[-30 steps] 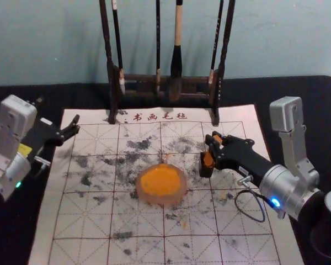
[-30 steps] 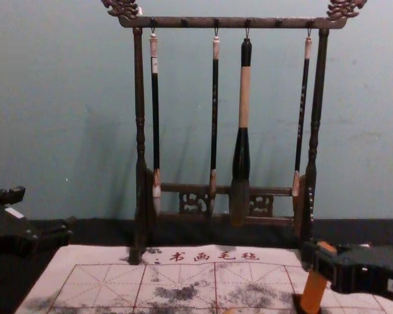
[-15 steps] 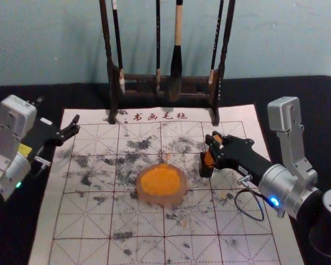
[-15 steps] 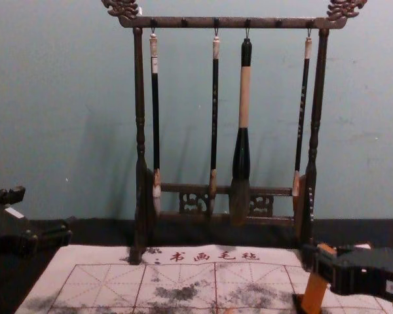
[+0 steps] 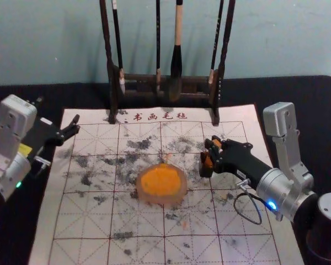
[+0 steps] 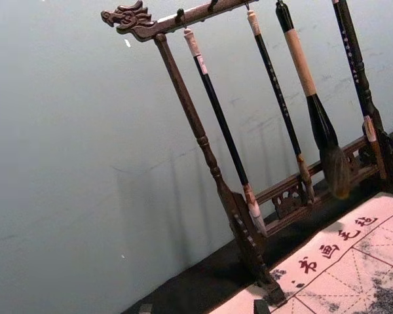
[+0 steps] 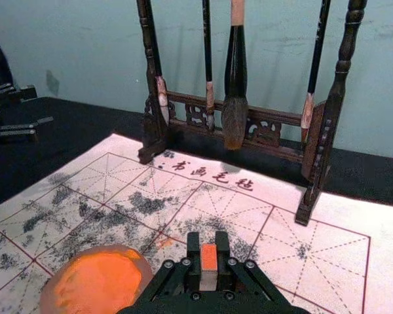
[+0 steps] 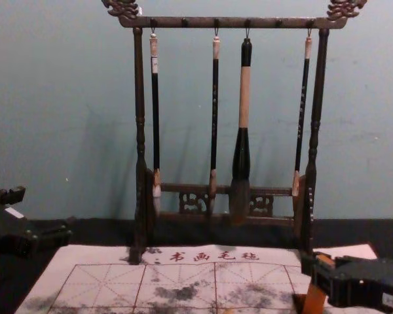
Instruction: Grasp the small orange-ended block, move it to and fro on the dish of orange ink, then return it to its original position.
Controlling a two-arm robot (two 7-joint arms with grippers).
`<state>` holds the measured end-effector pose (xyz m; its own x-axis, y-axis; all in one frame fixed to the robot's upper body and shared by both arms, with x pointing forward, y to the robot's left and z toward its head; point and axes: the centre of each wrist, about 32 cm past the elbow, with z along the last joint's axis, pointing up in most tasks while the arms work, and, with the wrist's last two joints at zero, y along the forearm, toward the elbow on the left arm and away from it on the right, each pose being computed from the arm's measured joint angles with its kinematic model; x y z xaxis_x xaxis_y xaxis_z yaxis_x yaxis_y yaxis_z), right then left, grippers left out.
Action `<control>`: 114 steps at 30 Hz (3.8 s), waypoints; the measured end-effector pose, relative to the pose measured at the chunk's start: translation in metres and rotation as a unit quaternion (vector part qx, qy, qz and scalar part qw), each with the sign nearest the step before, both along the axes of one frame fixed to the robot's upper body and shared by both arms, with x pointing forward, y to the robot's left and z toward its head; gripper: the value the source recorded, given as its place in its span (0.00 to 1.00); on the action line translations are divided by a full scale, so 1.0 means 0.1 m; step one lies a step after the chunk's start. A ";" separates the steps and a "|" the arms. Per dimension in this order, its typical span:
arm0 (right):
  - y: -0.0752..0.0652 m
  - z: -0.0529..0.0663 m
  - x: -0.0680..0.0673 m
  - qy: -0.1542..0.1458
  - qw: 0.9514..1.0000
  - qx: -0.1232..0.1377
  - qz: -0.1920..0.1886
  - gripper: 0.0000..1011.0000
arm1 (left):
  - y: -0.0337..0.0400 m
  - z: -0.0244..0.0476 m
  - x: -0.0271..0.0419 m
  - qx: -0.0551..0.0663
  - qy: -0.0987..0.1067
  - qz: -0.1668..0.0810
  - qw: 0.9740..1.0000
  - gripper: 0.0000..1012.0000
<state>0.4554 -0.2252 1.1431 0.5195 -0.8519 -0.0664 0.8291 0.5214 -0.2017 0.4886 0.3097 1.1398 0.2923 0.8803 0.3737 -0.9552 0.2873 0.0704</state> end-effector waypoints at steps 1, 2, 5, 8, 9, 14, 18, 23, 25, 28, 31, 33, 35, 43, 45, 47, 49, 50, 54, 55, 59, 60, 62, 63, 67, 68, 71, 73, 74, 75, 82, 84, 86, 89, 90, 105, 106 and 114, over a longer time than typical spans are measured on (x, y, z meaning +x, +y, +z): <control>0.00 -0.01 0.00 -0.001 1.000 0.001 -0.001 0.11 | 0.000 0.000 0.000 0.000 0.000 0.000 1.000 0.99; 0.01 -0.02 0.00 -0.002 1.000 0.001 -0.001 0.11 | 0.000 0.000 0.000 0.000 0.000 0.000 1.000 0.99; 0.03 -0.04 0.00 -0.005 1.000 0.003 -0.003 0.11 | 0.000 0.000 0.000 0.000 0.000 0.000 1.000 0.99; 0.04 -0.06 0.01 -0.005 1.000 0.004 -0.003 0.11 | 0.000 0.000 0.000 0.000 0.000 0.000 1.000 0.99; 0.04 -0.06 0.01 -0.005 1.000 0.004 -0.004 0.11 | 0.000 0.000 0.000 0.000 0.000 0.000 1.000 0.99; 0.05 -0.09 0.01 -0.003 1.000 0.001 -0.003 0.11 | 0.000 0.000 0.000 0.000 0.000 0.000 1.000 0.99; 0.06 -0.11 0.01 -0.003 1.000 -0.004 -0.003 0.11 | 0.000 0.000 0.000 0.000 0.000 0.000 1.000 0.99; 0.07 -0.13 0.02 -0.004 1.000 -0.009 -0.003 0.11 | 0.000 0.000 0.000 0.000 0.000 0.000 1.000 0.99; 0.07 -0.14 0.02 -0.005 1.000 -0.010 -0.002 0.11 | 0.000 0.000 0.000 0.000 0.000 0.000 1.000 0.99; 0.08 -0.14 0.02 -0.005 1.000 -0.014 0.000 0.11 | 0.000 0.000 0.000 0.000 0.000 0.000 1.000 0.99; 0.08 -0.14 0.02 -0.005 1.000 -0.014 0.000 0.11 | 0.000 0.000 0.000 0.000 0.000 0.000 1.000 0.99; 0.08 -0.14 0.02 -0.005 1.000 -0.014 0.000 0.11 | 0.000 0.000 0.000 0.000 0.000 0.000 1.000 0.99; 0.08 -0.14 0.02 -0.005 1.000 -0.014 0.000 0.11 | 0.000 0.000 0.000 0.000 0.000 0.000 1.000 0.99; 0.07 -0.14 0.02 -0.005 1.000 -0.013 0.000 0.12 | 0.000 0.000 0.000 0.000 0.000 0.000 1.000 0.99; 0.07 -0.14 0.02 -0.005 1.000 -0.013 0.000 0.19 | 0.000 0.000 0.000 0.000 0.000 0.000 1.000 0.99; 0.07 -0.14 0.02 -0.005 1.000 -0.013 0.000 0.24 | 0.000 0.000 0.000 0.000 0.000 0.000 1.000 0.99; 0.07 -0.14 0.02 -0.005 1.000 -0.012 0.000 0.33 | 0.000 0.000 0.000 0.000 0.000 0.000 1.000 0.99; 0.07 -0.14 0.02 -0.005 1.000 -0.012 0.000 0.35 | 0.000 0.000 0.000 0.000 0.000 0.000 1.000 0.99; 0.07 -0.14 0.02 -0.005 1.000 -0.012 0.000 0.47 | 0.000 0.000 0.000 0.000 0.000 0.000 1.000 0.99; 0.07 -0.14 0.02 -0.005 1.000 -0.012 0.000 0.53 | 0.000 0.000 0.000 0.000 0.000 0.000 1.000 0.99; 0.07 -0.14 0.02 -0.005 1.000 -0.012 0.000 0.64 | 0.000 0.000 0.000 0.000 0.000 0.000 1.000 0.99; 0.07 -0.14 0.02 -0.005 1.000 -0.012 0.000 0.67 | 0.000 0.000 0.000 0.000 0.000 0.000 1.000 0.99; 0.07 -0.14 0.02 -0.005 1.000 -0.012 0.000 0.75 | 0.000 0.000 0.000 0.000 0.000 0.000 1.000 0.99; 0.07 -0.14 0.02 -0.005 1.000 -0.012 0.000 0.75 | 0.000 0.000 0.000 0.000 0.000 0.000 1.000 0.99; 0.07 -0.14 0.02 -0.005 1.000 -0.011 -0.001 0.88 | 0.000 0.000 0.000 0.000 0.000 0.000 1.000 0.99; 0.07 -0.14 0.02 -0.005 1.000 -0.011 -0.001 0.89 | 0.000 0.000 0.000 0.000 0.000 0.000 1.000 0.99; 0.07 -0.04 0.04 -0.029 1.000 0.007 -0.006 0.98 | 0.000 0.000 0.000 0.000 0.000 0.000 1.000 0.99; 0.06 0.03 0.05 -0.043 0.999 0.020 -0.011 0.99 | 0.000 0.000 0.000 0.000 0.000 0.000 1.000 0.99; 0.06 0.06 0.05 -0.050 0.998 0.026 -0.014 0.99 | 0.000 0.000 0.000 0.000 0.000 0.000 1.000 0.99; 0.04 0.12 0.06 -0.064 0.997 0.038 -0.024 0.99 | 0.000 0.000 0.000 0.000 0.000 0.000 1.000 0.99; -0.03 0.18 0.13 -0.098 0.990 0.060 -0.081 0.99 | 0.000 0.000 0.000 0.000 0.000 0.000 1.000 0.99; -0.08 0.08 0.17 -0.101 0.988 0.046 -0.111 0.99 | 0.000 0.000 0.000 0.000 0.000 0.000 1.000 0.99; -0.10 0.02 0.18 -0.100 0.987 0.037 -0.124 0.99 | 0.000 0.000 0.000 0.000 0.000 0.000 1.000 0.99; -0.15 -0.12 0.21 -0.088 0.986 0.018 -0.142 0.99 | 0.000 0.000 0.000 0.000 0.000 0.000 1.000 0.99; -0.16 -0.15 0.21 -0.084 0.986 0.013 -0.145 0.99 | 0.000 0.000 0.000 0.000 0.000 0.000 1.000 0.99; -0.18 -0.37 0.20 -0.059 0.986 -0.025 -0.152 0.99 | 0.000 0.001 0.000 0.000 0.000 0.000 1.000 0.99; -0.18 -0.37 0.20 -0.059 0.986 -0.024 -0.152 0.99 | 0.000 0.000 0.000 0.000 0.000 0.000 1.000 0.99; -0.18 -0.35 0.20 -0.060 0.986 -0.022 -0.152 0.99 | 0.000 0.000 0.000 0.000 0.000 0.000 1.000 0.99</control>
<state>0.4757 -0.2435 1.1076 0.2417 -0.9702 0.0201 0.9650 0.2381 -0.1095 0.4886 0.3097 1.1398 0.2922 0.8803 0.3737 -0.9553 0.2873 0.0703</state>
